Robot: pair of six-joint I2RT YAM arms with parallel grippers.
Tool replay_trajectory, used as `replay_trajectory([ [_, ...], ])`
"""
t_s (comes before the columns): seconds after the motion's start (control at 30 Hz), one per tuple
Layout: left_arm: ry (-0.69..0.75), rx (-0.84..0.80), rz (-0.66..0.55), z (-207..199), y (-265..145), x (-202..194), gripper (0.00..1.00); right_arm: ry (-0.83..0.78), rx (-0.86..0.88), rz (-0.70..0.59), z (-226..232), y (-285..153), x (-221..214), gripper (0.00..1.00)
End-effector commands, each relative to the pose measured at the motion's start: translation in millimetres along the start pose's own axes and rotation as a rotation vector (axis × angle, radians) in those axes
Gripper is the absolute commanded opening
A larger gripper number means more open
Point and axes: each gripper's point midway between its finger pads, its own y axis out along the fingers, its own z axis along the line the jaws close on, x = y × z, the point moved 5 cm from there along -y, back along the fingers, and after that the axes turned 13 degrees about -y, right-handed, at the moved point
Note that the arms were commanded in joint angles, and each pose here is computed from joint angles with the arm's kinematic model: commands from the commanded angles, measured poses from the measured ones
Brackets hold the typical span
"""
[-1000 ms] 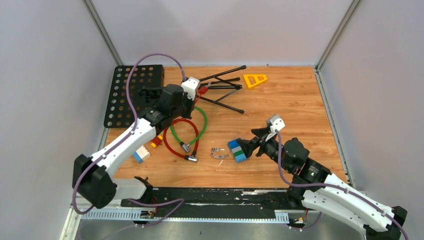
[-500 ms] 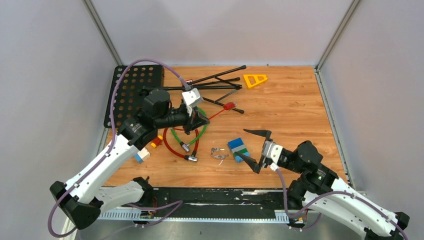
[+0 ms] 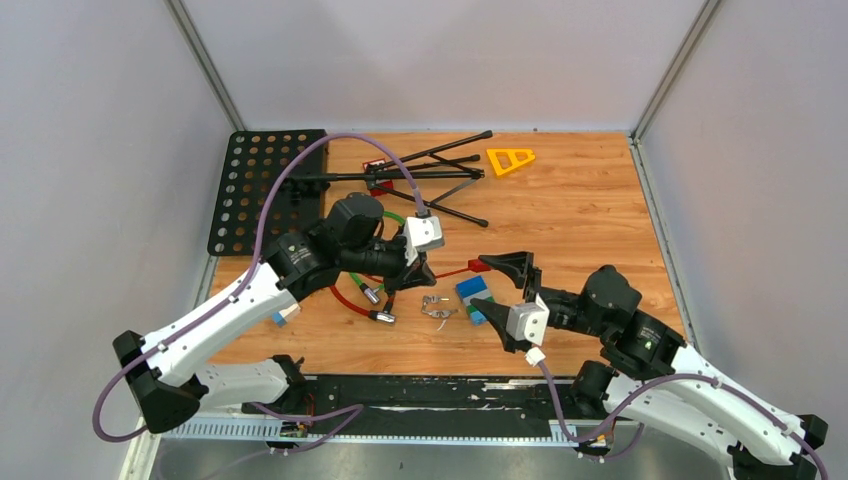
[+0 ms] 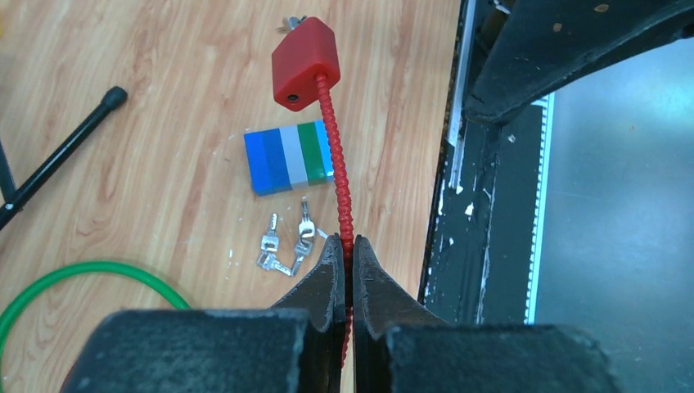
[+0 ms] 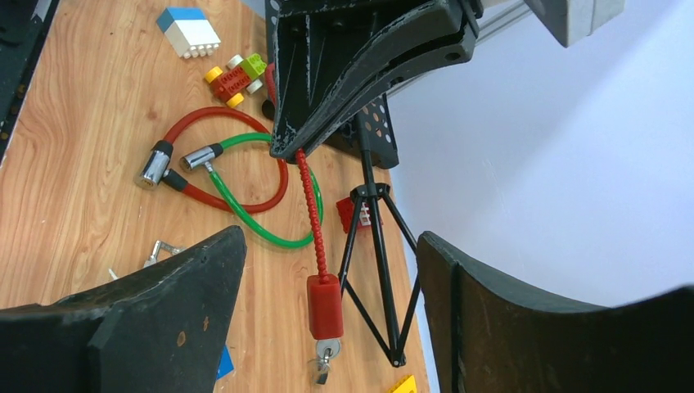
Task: Lock with the key
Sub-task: Pick up the lock from the center of the board.
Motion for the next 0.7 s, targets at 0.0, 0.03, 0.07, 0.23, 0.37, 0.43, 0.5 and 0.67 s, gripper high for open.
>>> replay_trajectory([
  [0.0,0.089,-0.039,-0.040,-13.3,-8.1,19.0,0.00,-0.029,0.027,0.014,1.2,-1.6,-0.3,0.76],
  [0.03,0.096,-0.043,-0.036,-14.1,-8.4,18.9,0.00,-0.024,0.031,0.021,3.8,-1.8,-2.2,0.75],
  [0.07,0.099,-0.044,-0.032,-14.6,-8.8,19.0,0.00,-0.020,0.033,0.028,5.9,-2.1,-3.9,0.75],
  [0.23,0.115,-0.079,-0.013,-20.1,-11.9,19.1,0.00,0.000,0.013,0.076,11.1,-3.9,-13.0,0.74],
  [0.37,0.116,-0.087,0.003,-22.0,-14.1,17.8,0.00,0.013,-0.025,0.141,9.0,-6.3,-22.0,0.72],
  [0.43,0.112,-0.085,0.018,-21.5,-14.0,15.5,0.00,0.023,-0.032,0.139,6.8,-6.3,-20.6,0.72],
  [0.5,0.104,-0.072,0.032,-19.9,-13.2,14.2,0.00,0.034,-0.029,0.097,3.3,-3.9,-13.5,0.72],
  [0.67,0.085,-0.034,0.065,-15.2,-7.4,13.6,0.00,0.079,-0.001,0.017,-6.5,10.3,-0.2,0.70],
])
